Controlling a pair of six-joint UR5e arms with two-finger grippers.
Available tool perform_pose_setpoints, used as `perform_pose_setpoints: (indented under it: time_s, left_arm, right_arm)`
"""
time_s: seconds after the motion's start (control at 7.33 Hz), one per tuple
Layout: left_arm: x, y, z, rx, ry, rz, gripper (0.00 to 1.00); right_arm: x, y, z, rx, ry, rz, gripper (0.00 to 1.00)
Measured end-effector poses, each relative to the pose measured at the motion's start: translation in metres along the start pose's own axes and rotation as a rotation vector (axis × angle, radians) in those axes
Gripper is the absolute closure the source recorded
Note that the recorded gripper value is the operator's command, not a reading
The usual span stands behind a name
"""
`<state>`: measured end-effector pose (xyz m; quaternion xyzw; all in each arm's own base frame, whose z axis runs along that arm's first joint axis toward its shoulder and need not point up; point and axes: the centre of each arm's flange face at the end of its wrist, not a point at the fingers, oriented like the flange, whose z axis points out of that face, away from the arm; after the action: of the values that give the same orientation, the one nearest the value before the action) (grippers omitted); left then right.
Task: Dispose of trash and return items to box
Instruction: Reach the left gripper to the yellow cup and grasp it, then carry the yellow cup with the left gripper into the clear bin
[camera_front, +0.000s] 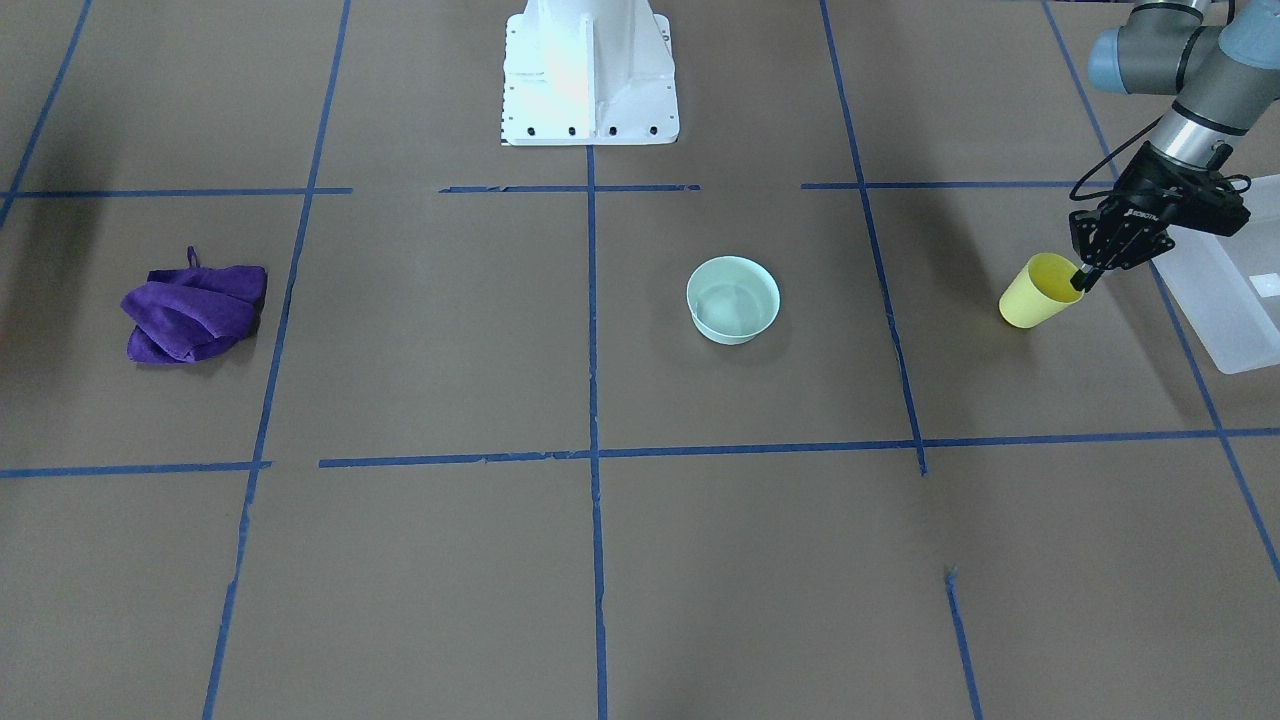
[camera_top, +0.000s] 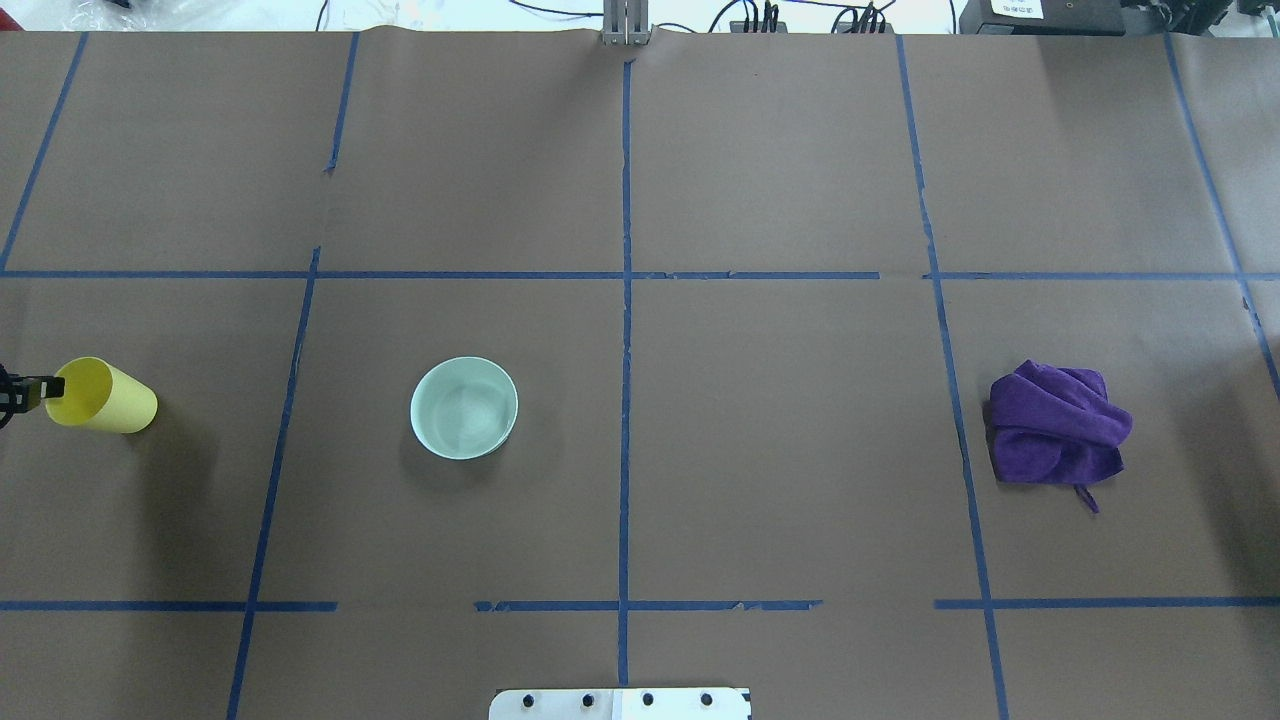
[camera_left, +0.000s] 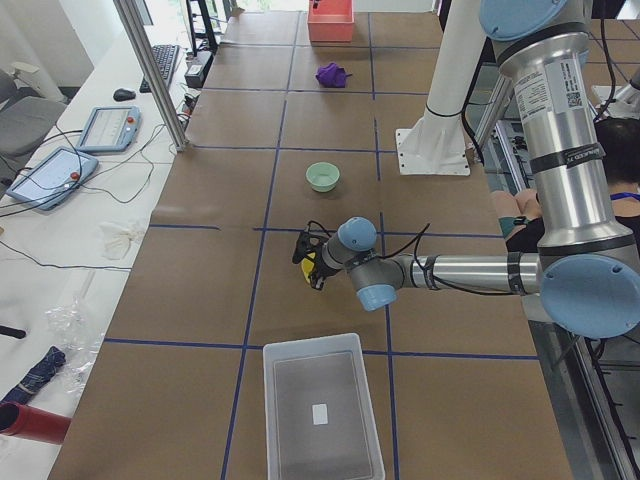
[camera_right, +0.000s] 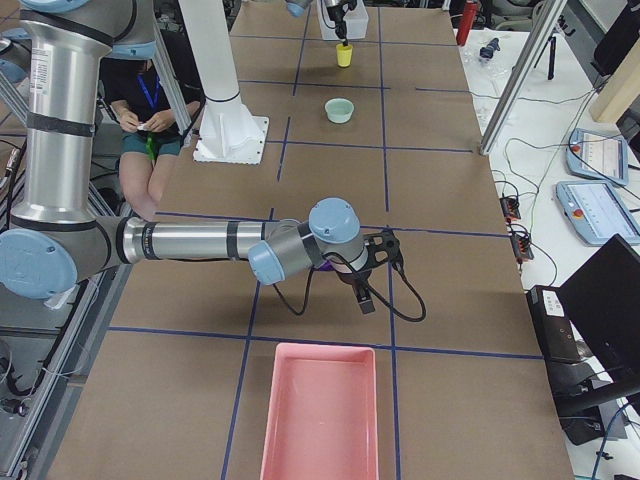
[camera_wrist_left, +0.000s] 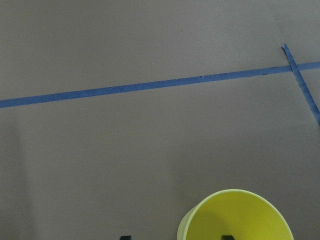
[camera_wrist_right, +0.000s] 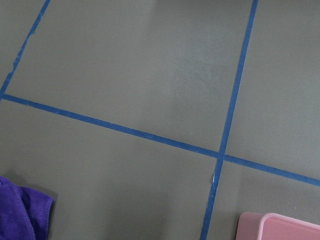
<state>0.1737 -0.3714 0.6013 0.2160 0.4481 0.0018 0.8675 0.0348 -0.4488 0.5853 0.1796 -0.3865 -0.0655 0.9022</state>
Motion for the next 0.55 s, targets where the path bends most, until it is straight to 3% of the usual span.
perform_pose_setpoints:
  time_s: [0.27,0.55]
  left_arm:
    - [0.004,0.000,-0.024,-0.054,0.080,0.054,1.00]
    - [-0.043,-0.016,-0.072,-0.069,0.074,0.189,1.00]
  right_arm:
    - [0.000,0.000,0.000,-0.001,0.000,0.001,0.00]
    - [0.000,0.000,0.000,-0.001,0.000,0.001,0.00]
